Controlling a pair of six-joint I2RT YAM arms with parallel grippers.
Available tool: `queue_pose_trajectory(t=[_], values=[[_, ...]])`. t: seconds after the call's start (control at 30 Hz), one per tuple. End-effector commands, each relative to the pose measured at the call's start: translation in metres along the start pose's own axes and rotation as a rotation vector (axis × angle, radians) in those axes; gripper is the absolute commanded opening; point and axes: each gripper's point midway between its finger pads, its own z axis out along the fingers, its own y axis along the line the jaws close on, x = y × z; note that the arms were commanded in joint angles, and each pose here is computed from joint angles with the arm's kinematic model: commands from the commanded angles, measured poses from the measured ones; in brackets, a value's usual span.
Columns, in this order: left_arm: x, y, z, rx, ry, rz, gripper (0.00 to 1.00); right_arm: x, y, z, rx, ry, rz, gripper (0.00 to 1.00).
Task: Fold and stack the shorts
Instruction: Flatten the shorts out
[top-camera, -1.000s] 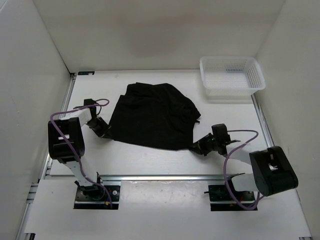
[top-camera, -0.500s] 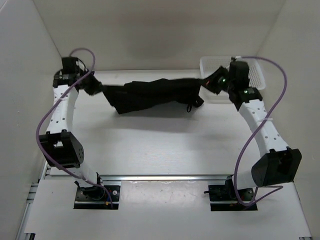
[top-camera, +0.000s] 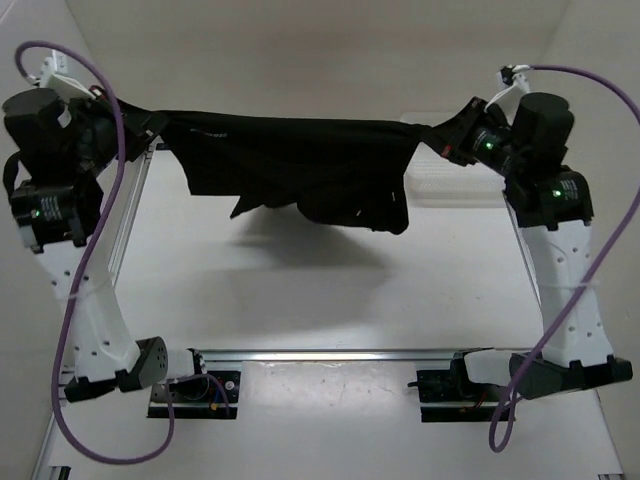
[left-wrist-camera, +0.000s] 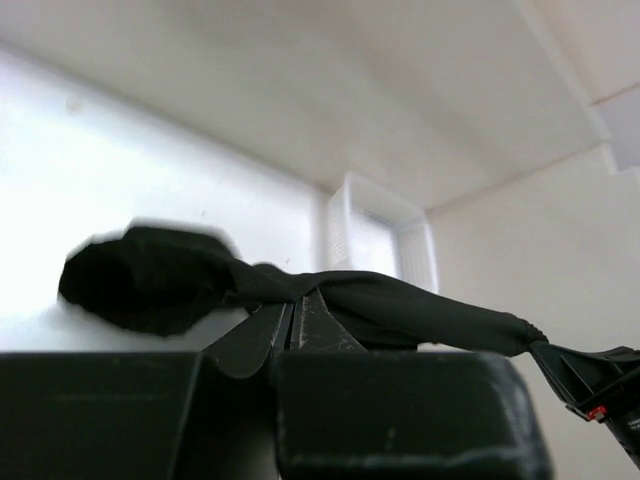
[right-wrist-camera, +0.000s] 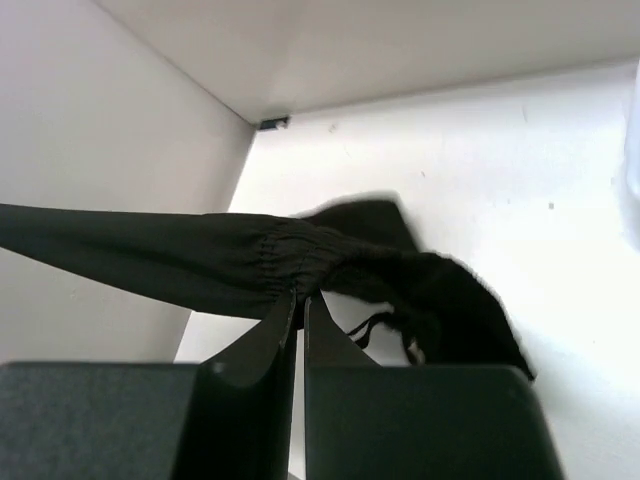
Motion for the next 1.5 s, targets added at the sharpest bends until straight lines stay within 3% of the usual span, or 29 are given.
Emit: queue_pose_trajectory(t=[0.0, 0.13, 0.2, 0.57, 0.7, 0.77, 0.97, 1.13, 1.23, 1.27, 1.3, 1.33, 1.37, 1.4, 1.47], values=[[-0.031, -0.007, -0.039, -0.056, -0.175, 0.028, 0.10, -0.028, 0.018, -0.040, -0.005, -0.103, -0.127, 0.00], [-0.048, -0.030, -0.064, -0.012, -0.262, 0.052, 0.10, -0.042, 0.036, -0.055, -0.038, -0.145, -0.166, 0.00], [-0.054, -0.031, -0.056, -0.005, -0.271, 0.056, 0.10, -0.041, 0.033, -0.050, -0.033, -0.135, -0.162, 0.00], [-0.060, -0.005, 0.042, 0.030, -0.117, 0.052, 0.10, -0.059, 0.024, 0.008, -0.056, -0.102, -0.158, 0.00], [-0.074, -0.006, 0.071, 0.067, -0.118, 0.054, 0.10, -0.067, 0.014, 0.053, -0.072, -0.068, -0.142, 0.00], [-0.083, -0.002, 0.088, 0.087, -0.126, 0.041, 0.10, -0.087, 0.026, 0.056, -0.101, -0.117, -0.156, 0.00], [-0.129, -0.025, 0.072, 0.239, -0.237, 0.019, 0.10, -0.121, 0.041, 0.075, -0.158, -0.207, -0.168, 0.00], [-0.131, -0.025, 0.054, 0.231, -0.248, 0.027, 0.10, -0.109, 0.027, 0.087, -0.134, -0.164, -0.138, 0.00], [-0.117, -0.025, 0.041, 0.215, -0.220, 0.054, 0.10, -0.083, 0.008, 0.093, -0.092, -0.096, -0.114, 0.00], [-0.098, -0.008, 0.054, 0.182, -0.153, 0.045, 0.10, -0.083, 0.010, 0.082, -0.085, -0.110, -0.128, 0.00], [-0.086, -0.003, 0.054, 0.163, -0.129, 0.049, 0.10, -0.052, -0.010, 0.094, -0.049, -0.032, -0.095, 0.00], [-0.074, -0.017, 0.030, 0.171, -0.140, 0.076, 0.10, -0.045, -0.020, 0.093, -0.023, -0.032, -0.098, 0.00], [-0.040, 0.020, 0.048, 0.092, -0.048, 0.036, 0.10, -0.039, -0.020, 0.080, -0.014, -0.040, -0.111, 0.00], [-0.021, 0.030, 0.045, 0.060, -0.019, 0.023, 0.10, 0.000, -0.044, 0.088, 0.028, 0.049, -0.076, 0.00], [0.033, 0.067, 0.030, -0.024, 0.056, -0.013, 0.10, 0.025, -0.057, 0.072, 0.059, 0.076, -0.087, 0.00]])
